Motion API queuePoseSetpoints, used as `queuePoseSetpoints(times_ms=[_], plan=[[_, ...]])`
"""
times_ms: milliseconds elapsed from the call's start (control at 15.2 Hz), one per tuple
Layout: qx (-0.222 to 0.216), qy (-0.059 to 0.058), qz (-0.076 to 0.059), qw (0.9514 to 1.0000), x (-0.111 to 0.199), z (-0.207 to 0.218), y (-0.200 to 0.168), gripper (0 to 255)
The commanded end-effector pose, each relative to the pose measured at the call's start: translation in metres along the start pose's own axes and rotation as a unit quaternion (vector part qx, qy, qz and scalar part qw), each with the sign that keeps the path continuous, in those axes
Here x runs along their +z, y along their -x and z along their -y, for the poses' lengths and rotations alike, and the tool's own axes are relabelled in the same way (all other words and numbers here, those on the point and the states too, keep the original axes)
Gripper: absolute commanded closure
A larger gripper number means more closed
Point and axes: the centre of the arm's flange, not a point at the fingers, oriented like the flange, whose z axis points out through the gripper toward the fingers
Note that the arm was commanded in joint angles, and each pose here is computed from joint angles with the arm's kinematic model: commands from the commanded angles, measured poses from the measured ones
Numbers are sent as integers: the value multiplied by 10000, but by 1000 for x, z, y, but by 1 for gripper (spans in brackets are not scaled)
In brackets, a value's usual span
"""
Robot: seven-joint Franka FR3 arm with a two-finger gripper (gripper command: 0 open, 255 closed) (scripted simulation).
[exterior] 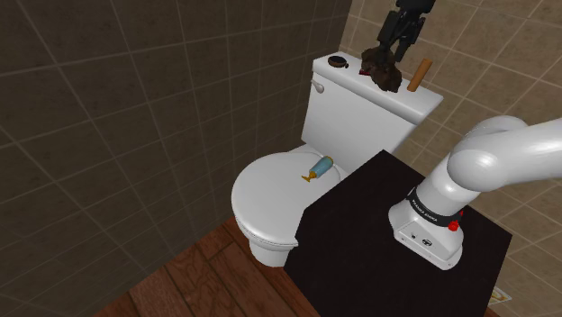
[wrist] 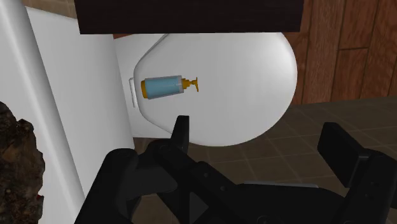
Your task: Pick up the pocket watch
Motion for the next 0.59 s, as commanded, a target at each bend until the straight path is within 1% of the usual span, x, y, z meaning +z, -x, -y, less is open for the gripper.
queuePoseSetpoints(times_ms=[0, 528], plan=[[0, 0, 0, 10000, 0, 0, 0, 0], [-171, 211, -59, 9996, 26, -67, -69, 0]])
